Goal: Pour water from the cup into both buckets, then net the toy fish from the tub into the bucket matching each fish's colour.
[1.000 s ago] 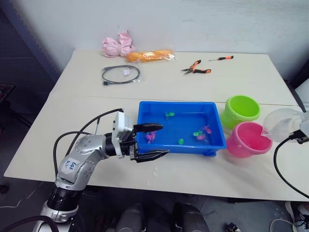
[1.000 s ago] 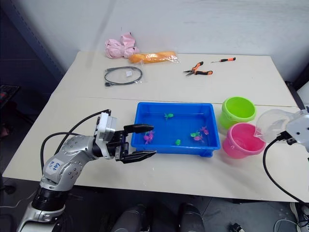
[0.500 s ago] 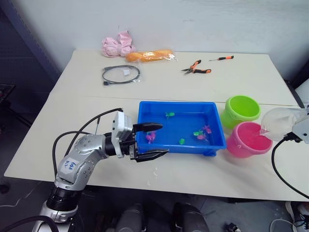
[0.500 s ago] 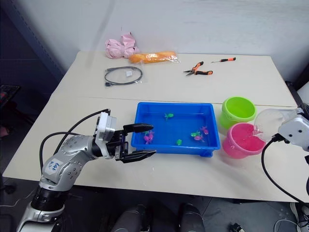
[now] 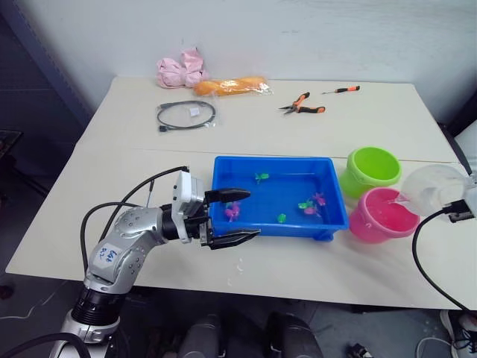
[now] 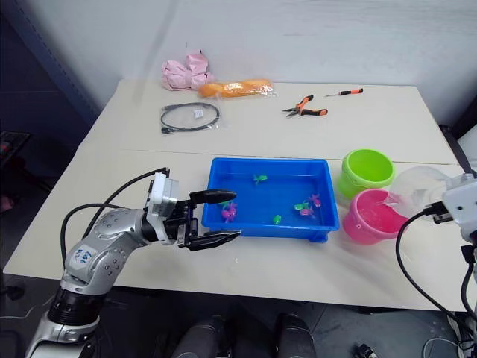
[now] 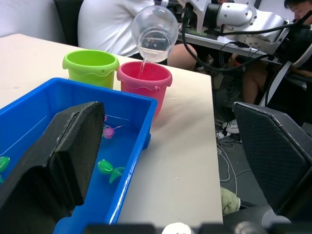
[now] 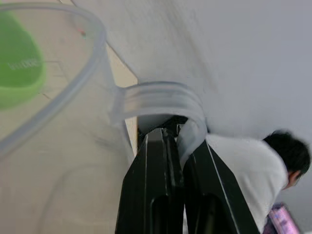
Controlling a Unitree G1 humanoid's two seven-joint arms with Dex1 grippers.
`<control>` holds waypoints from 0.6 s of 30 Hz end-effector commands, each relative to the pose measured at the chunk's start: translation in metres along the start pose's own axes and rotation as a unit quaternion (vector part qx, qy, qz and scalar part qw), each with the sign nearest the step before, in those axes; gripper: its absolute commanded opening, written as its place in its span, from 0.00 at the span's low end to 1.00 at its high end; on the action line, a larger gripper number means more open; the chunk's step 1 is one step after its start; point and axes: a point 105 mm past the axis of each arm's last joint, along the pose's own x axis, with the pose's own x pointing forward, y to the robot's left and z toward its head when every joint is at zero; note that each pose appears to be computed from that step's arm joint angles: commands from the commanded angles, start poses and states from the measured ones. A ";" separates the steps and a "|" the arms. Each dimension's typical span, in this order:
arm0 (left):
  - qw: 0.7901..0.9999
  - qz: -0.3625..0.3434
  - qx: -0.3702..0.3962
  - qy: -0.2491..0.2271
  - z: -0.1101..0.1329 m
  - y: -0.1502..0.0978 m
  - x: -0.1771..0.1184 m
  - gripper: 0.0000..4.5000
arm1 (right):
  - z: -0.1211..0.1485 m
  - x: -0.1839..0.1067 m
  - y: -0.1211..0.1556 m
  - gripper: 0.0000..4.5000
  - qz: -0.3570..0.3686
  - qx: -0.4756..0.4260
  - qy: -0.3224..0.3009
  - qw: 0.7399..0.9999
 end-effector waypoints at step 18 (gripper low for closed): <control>0.996 0.072 0.020 -0.046 0.029 0.037 -0.009 1.00 | 0.033 0.073 -0.032 0.02 -0.024 0.024 0.061 0.998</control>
